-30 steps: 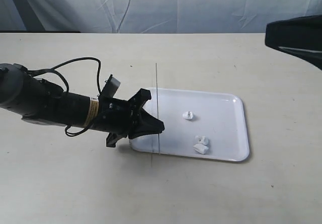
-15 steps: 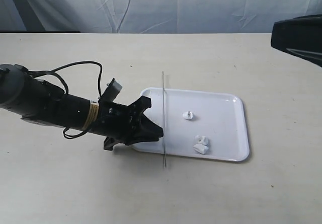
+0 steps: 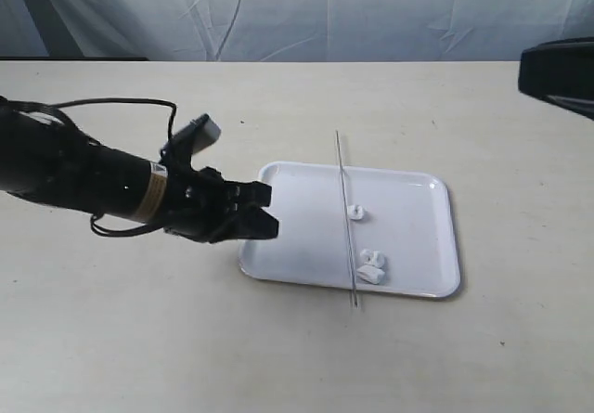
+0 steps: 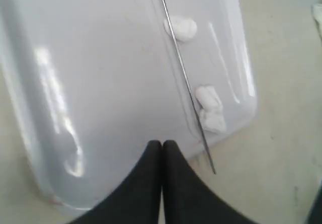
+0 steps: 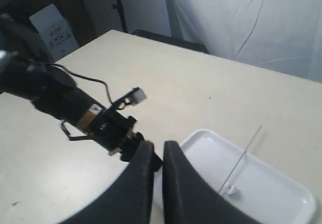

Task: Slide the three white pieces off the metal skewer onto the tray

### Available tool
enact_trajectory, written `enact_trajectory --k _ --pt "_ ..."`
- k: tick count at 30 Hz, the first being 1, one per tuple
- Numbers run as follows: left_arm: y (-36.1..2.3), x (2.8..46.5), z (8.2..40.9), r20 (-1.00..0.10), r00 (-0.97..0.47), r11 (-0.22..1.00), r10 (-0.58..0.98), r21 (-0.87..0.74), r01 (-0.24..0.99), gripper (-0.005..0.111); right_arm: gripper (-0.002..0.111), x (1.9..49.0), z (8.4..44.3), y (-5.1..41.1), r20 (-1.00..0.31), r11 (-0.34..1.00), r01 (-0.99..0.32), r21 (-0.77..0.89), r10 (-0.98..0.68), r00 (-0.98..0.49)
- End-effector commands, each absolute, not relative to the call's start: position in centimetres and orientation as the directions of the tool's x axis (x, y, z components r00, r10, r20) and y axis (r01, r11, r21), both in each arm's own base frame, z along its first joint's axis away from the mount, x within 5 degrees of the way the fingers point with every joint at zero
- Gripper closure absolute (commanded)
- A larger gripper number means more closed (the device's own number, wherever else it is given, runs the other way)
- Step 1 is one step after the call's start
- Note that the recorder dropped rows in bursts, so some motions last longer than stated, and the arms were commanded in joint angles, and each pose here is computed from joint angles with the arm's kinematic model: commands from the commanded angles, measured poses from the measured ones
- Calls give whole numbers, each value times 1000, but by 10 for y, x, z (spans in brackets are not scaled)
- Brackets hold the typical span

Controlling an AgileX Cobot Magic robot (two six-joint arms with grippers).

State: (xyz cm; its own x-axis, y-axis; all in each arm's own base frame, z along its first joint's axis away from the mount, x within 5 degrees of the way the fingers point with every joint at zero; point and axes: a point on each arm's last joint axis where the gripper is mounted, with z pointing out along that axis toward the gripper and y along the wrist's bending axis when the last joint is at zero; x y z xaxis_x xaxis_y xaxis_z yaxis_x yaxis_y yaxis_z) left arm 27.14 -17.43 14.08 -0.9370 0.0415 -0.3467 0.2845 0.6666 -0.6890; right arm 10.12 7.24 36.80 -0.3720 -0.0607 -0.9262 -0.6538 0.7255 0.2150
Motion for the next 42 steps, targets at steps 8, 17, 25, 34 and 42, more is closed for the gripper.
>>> enact_trajectory --k 8,17,25,34,42 --pt "-118 212 245 -757 -651 843 -56 -386 375 107 108 81 369 42 -972 886 -462 36 -77 -223" --pt "-64 155 232 -868 -489 946 -81 -222 236 107 109 84 304 25 -983 961 -277 27 -25 -181" --pt "-33 149 215 -899 -431 996 84 66 57 107 109 96 260 22 -998 974 -218 63 59 -22" --pt "-34 149 216 -901 -416 991 126 101 83 107 109 98 255 23 -997 973 -220 64 54 -55" --pt "-36 148 218 -904 -408 990 126 89 108 107 109 95 254 35 -995 937 -339 88 69 -68"
